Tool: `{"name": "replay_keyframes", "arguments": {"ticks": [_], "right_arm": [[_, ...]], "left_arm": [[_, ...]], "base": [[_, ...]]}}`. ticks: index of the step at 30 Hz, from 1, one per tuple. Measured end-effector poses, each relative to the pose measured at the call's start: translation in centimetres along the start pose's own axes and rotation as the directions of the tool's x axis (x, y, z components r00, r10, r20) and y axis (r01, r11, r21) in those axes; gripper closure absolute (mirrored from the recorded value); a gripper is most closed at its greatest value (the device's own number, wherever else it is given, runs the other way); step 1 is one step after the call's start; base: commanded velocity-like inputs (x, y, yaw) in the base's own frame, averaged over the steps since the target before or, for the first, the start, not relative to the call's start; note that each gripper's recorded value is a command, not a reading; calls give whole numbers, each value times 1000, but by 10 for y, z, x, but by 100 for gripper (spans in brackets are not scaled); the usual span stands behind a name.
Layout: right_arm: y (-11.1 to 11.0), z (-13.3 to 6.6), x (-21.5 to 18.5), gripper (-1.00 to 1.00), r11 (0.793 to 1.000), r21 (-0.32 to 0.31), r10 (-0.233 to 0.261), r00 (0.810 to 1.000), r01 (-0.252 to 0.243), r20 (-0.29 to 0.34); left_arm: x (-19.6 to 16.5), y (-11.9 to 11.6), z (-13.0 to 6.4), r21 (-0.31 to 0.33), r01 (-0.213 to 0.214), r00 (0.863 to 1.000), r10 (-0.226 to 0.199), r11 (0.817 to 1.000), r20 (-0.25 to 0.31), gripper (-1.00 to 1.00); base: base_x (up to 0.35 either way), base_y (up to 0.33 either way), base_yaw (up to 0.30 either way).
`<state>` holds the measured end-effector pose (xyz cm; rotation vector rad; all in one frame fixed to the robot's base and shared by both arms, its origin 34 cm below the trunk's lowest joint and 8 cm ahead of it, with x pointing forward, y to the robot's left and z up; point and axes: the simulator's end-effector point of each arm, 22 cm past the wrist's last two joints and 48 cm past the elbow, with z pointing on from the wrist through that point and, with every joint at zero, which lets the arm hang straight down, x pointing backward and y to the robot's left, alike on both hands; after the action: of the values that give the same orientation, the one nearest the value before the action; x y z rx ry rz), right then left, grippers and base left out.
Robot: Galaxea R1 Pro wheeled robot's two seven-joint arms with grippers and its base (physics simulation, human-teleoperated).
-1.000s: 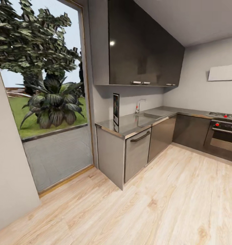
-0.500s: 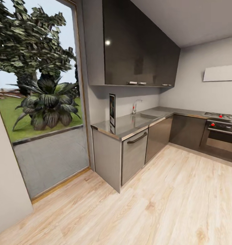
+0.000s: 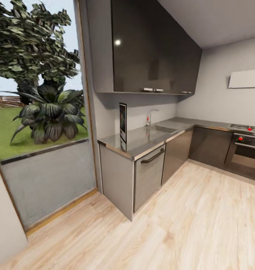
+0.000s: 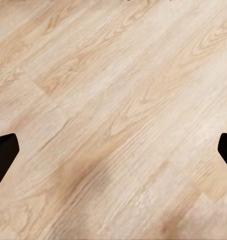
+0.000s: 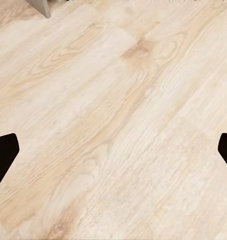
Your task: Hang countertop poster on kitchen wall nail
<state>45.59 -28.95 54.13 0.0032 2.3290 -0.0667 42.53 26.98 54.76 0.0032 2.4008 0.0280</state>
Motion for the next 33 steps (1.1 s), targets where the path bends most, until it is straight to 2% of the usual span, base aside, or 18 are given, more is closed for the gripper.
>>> {"name": "replay_keyframes", "arguments": {"ticks": [15,20,25,28,31,32,33], "right_arm": [[-2,0,9,-100,1000,11,4,1000,-3,-22],[-19,-1,13,-100,996,87,5,1000,-3,-31],[-29,-2,17,-100,992,128,6,999,-1,-39],[-32,-2,19,-100,990,138,6,999,0,-44],[-32,-2,19,-100,990,140,5,999,2,-43],[-36,-1,17,-100,989,145,1,999,4,-39],[-41,-1,15,-100,989,150,-2,999,7,-34]], "left_arm": [[11,-1,0,1,-3,1000,3,1000,-26,-100],[14,-3,0,5,-4,999,4,1000,-35,-100],[8,-5,1,8,-6,1000,6,1000,-23,-100],[-12,-6,3,10,-8,1000,8,1000,17,-100],[-53,-6,3,11,-9,995,7,1000,101,-100],[-101,-4,-2,8,-7,981,5,1000,195,-100],[-130,-4,-7,8,-7,967,5,1000,253,-100]], "base": [[324,0,-3],[324,0,-50],[310,0,-66],[135,0,-31],[37,0,-8],[11,0,-2],[9,0,-2]]}}
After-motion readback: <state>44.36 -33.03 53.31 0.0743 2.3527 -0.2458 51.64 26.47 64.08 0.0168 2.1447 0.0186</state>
